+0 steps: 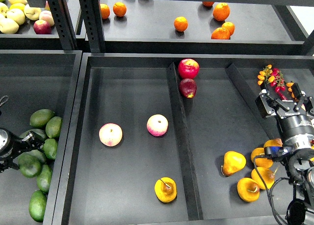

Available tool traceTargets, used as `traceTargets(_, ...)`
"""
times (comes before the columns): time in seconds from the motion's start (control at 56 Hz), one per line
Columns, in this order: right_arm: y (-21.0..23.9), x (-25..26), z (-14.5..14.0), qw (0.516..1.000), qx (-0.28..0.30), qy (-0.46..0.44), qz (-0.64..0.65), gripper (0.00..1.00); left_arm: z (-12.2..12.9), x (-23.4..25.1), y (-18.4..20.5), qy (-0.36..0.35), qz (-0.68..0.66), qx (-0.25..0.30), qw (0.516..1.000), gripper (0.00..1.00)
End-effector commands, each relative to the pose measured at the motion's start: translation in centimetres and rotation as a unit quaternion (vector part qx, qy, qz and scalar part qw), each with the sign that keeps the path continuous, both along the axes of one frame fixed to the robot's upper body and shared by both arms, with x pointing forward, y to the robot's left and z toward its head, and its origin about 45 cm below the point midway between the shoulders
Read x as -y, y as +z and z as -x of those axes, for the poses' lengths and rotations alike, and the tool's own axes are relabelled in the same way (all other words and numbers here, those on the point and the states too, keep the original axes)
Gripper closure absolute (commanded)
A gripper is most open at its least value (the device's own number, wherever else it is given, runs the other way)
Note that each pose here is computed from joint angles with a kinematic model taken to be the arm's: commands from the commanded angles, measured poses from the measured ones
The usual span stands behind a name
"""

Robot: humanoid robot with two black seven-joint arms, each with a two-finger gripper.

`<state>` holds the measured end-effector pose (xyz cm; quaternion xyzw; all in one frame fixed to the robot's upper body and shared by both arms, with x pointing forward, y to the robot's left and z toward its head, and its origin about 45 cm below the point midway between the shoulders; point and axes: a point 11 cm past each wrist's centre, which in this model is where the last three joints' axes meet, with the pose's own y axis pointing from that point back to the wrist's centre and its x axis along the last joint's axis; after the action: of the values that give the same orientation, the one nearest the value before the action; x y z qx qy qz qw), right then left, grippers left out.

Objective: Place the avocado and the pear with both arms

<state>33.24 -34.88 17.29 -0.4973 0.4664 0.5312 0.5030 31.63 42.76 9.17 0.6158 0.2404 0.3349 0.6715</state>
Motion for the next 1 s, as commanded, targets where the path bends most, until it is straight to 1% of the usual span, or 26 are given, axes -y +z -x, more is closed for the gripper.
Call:
traceTargets(0.0,-0.1,-0.2,0.0,1.000,-0.002,0.003,0.000,0.00,-0.3,-1.4,1.3,0.015,-0.004,0.014,1.000,0.02)
traceTargets(0.089,-0.1,-0.3,0.1,1.000,-0.002,0.004,0.001,0.00,-0.7,-2.4,2.2,0.031,-0.003,0.027,0.999,0.01)
traceTargets(0.125,-0.2,-0.4,0.0,1.000,-0.002,0.006,0.001,0.00,-1.2,-3.2,3.3,0.048,0.003,0.046,0.998,0.01)
traceTargets(0.232,-0.3,-0.5,0.2,1.000,-0.005,0.008,0.001,0.00,-2.0,-3.9,4.8,0.070,0.016,0.071,0.995,0.01)
traceTargets(0.428,-1.7,-1.4,1.1,0.999,-0.024,0.022,0.003,0.00,-4.3,-3.4,7.5,0.150,0.109,0.131,0.974,0.01)
traceTargets(0.642,-2.9,-2.2,2.1,0.999,-0.031,0.035,0.008,0.00,-6.0,-2.1,9.5,0.193,0.189,0.168,0.948,0.01)
traceTargets(0.714,-2.9,-2.4,2.3,0.999,-0.028,0.037,0.009,0.00,-6.7,-1.4,10.4,0.213,0.232,0.182,0.931,0.01)
traceTargets(0.839,-2.9,-3.0,2.2,0.998,-0.025,0.048,0.010,0.00,-7.2,-0.9,11.3,0.247,0.295,0.202,0.900,0.01)
traceTargets(0.981,-3.1,-3.9,2.3,0.998,-0.027,0.061,0.011,0.00,-6.9,-0.7,11.1,0.297,0.366,0.216,0.855,0.02)
